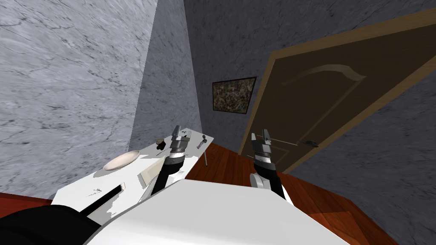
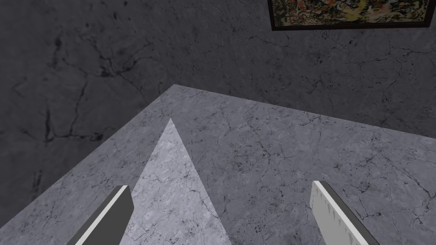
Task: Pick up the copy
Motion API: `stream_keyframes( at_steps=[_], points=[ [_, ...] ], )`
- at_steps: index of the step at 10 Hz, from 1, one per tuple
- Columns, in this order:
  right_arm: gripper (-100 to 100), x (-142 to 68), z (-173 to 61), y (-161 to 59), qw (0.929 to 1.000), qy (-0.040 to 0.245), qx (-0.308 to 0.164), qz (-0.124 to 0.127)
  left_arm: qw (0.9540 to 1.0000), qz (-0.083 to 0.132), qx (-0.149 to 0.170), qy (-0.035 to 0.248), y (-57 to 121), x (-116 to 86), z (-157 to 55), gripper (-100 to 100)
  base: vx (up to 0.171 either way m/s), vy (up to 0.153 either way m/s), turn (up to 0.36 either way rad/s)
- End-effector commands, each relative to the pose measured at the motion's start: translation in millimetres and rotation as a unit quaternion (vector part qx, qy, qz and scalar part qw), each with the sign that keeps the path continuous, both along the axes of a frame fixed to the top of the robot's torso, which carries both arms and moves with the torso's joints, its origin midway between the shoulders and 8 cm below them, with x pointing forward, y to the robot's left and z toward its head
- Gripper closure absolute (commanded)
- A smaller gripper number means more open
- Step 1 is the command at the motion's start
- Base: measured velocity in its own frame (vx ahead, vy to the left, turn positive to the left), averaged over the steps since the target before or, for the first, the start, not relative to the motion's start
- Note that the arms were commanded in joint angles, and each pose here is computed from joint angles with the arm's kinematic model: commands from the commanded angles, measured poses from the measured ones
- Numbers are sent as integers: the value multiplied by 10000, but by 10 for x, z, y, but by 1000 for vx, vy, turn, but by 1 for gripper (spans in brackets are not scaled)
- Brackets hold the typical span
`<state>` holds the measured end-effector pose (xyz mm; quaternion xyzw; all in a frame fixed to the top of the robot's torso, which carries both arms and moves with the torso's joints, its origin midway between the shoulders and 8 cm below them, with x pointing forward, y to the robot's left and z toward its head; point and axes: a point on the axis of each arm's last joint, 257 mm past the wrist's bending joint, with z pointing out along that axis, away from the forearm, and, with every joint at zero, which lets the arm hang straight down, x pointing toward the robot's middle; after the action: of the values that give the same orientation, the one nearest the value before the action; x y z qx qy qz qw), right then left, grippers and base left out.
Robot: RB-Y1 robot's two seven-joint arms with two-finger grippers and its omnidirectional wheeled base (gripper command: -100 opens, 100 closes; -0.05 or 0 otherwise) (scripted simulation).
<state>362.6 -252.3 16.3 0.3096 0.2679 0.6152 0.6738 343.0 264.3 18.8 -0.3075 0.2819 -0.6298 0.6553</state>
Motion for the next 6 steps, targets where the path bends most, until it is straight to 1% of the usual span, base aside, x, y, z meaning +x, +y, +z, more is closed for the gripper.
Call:
stream_keyframes(
  at_steps=[1,3,6],
  points=[
    [0,0,0,0,10000,0,0,0,9999,-59,61,105,12,9,-47,-100,12,-12,-41],
    [0,0,0,0,10000,0,0,0,9993,-127,84,330,72,26,-150,-100,36,-30,-63],
    [0,0,0,0,10000,0,0,0,9966,-155,-76,806,274,43,-377,-100,64,-55,-106]
  ],
)
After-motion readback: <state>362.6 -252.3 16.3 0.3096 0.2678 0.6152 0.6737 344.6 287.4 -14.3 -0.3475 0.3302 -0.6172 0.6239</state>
